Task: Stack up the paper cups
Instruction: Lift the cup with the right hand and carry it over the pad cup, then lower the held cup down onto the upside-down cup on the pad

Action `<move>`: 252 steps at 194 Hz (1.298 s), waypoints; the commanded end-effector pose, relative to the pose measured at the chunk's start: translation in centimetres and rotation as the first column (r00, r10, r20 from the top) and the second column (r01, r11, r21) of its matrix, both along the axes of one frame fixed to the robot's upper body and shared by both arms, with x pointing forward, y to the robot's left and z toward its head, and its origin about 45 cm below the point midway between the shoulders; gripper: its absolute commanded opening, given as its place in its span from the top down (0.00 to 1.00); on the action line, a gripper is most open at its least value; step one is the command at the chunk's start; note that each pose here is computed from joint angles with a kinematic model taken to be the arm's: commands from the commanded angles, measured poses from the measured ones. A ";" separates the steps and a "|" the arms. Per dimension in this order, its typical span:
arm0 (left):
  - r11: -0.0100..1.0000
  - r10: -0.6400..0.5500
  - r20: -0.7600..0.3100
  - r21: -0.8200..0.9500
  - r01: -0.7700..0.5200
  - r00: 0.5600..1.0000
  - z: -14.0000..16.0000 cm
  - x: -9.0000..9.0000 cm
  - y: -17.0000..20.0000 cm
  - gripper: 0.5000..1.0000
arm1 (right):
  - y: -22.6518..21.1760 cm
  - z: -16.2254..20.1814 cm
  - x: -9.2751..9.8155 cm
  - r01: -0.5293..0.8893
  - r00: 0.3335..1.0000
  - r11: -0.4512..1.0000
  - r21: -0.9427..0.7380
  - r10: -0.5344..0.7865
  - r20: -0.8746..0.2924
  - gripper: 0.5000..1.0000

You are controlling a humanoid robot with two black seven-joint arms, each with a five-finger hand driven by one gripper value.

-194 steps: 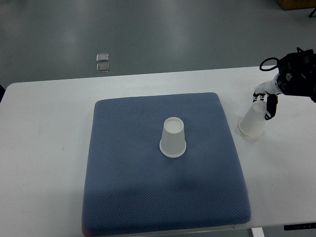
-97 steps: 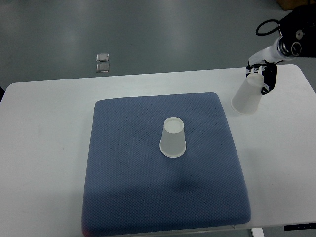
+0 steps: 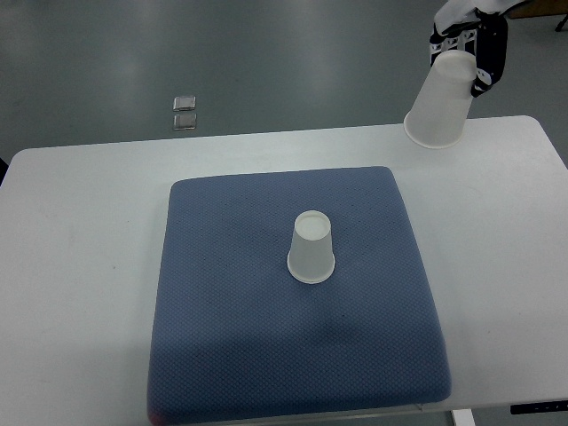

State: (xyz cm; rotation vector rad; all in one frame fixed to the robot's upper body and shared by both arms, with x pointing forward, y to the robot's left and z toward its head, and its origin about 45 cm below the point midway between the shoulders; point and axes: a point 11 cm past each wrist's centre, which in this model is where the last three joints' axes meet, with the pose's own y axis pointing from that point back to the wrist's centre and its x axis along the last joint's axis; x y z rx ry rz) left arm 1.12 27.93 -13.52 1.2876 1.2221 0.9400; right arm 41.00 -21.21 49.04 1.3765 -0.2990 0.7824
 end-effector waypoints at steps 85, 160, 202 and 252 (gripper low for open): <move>1.000 0.006 0.001 0.005 -0.006 1.000 0.0 0.0 0.2 0.00 | 12.6 3.8 -4.4 -0.197 0.980 0.979 0.049 0.196 0.013 0.54; 1.000 0.010 0.001 0.009 -0.010 1.000 0.0 0.1 0.3 0.00 | 18.1 -0.4 -5.9 -0.255 0.958 0.961 0.111 0.266 -0.105 0.54; 1.000 0.013 0.001 0.010 -0.013 1.000 0.0 0.0 0.3 0.00 | 18.5 -3.0 -5.1 -0.246 0.959 0.961 0.129 0.261 -0.114 0.54; 1.000 0.012 -0.001 0.012 -0.012 1.000 0.0 -0.1 0.4 0.00 | 18.1 -4.7 -4.3 -0.227 0.962 0.961 0.155 0.246 -0.117 0.54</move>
